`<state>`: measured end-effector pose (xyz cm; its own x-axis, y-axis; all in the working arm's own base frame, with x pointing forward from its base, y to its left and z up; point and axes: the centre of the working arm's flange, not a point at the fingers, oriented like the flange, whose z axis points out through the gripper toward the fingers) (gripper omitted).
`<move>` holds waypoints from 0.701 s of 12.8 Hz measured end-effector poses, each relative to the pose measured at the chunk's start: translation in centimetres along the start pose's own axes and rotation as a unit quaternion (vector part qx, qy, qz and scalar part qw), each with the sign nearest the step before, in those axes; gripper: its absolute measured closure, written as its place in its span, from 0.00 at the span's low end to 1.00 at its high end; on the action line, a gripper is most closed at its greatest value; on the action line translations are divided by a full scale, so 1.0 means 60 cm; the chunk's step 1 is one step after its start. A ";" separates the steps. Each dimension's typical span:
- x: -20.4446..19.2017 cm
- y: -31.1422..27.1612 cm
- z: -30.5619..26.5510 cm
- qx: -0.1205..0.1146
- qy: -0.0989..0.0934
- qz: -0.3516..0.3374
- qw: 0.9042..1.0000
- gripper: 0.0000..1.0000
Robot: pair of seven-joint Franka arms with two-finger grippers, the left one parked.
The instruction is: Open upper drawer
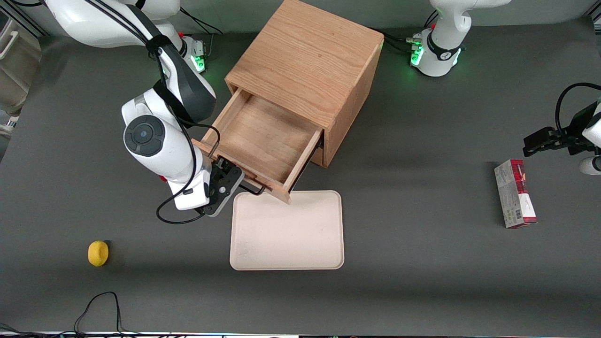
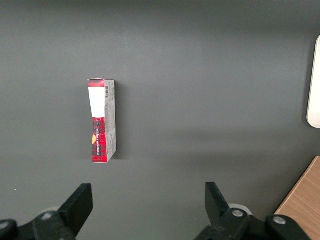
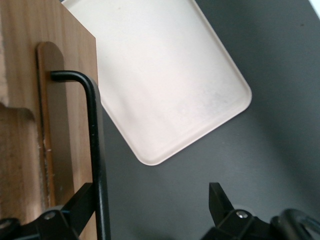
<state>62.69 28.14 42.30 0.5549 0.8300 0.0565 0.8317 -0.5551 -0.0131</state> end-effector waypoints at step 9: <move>-0.073 0.145 -0.184 -0.078 0.017 0.085 0.993 0.00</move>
<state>67.29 19.09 52.97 0.6833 0.7231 0.1012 0.7115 -0.6905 0.1299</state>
